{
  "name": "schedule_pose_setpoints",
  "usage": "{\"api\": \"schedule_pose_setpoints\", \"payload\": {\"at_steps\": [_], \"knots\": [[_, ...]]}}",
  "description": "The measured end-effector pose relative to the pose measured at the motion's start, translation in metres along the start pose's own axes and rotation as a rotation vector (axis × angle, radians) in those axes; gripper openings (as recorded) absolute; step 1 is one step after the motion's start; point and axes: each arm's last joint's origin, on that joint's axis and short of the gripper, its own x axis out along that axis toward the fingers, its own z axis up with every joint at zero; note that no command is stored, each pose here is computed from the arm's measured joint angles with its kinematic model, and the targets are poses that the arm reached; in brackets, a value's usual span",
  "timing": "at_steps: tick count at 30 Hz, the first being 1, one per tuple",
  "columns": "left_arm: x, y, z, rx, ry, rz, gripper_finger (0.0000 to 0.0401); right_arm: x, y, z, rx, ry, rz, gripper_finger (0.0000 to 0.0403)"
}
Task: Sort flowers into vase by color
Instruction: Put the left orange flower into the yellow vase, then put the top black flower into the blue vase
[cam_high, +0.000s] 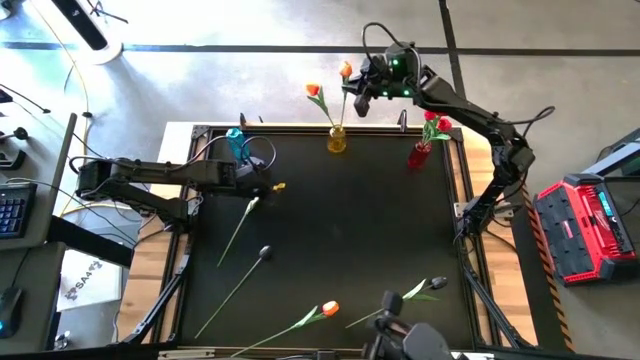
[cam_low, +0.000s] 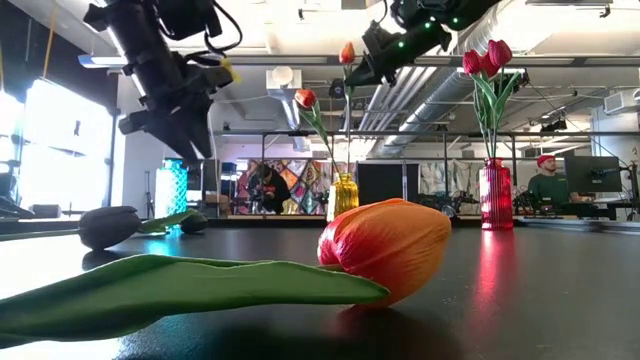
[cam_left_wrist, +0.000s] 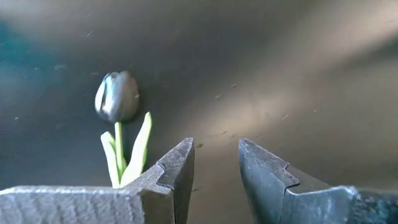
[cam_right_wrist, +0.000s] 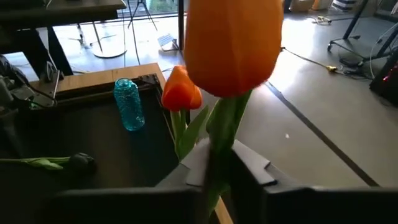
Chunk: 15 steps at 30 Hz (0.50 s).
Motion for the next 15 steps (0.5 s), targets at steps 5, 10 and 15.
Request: {"api": "schedule_pose_setpoints", "payload": {"at_steps": [5, 10, 15], "knots": [[0.0, 0.003, -0.003, 0.011, 0.026, 0.032, 0.0115, -0.004, 0.001, 0.002, 0.041, 0.004, -0.009, 0.0128], [0.005, 0.01, -0.01, -0.001, 0.059, 0.075, 0.0115, -0.02, 0.003, 0.019, 0.036, -0.05, -0.043, 0.019], [0.016, 0.02, -0.025, -0.065, 0.141, 0.093, 0.0115, -0.042, 0.011, 0.035, 0.026, -0.107, -0.052, 0.0205]]}}
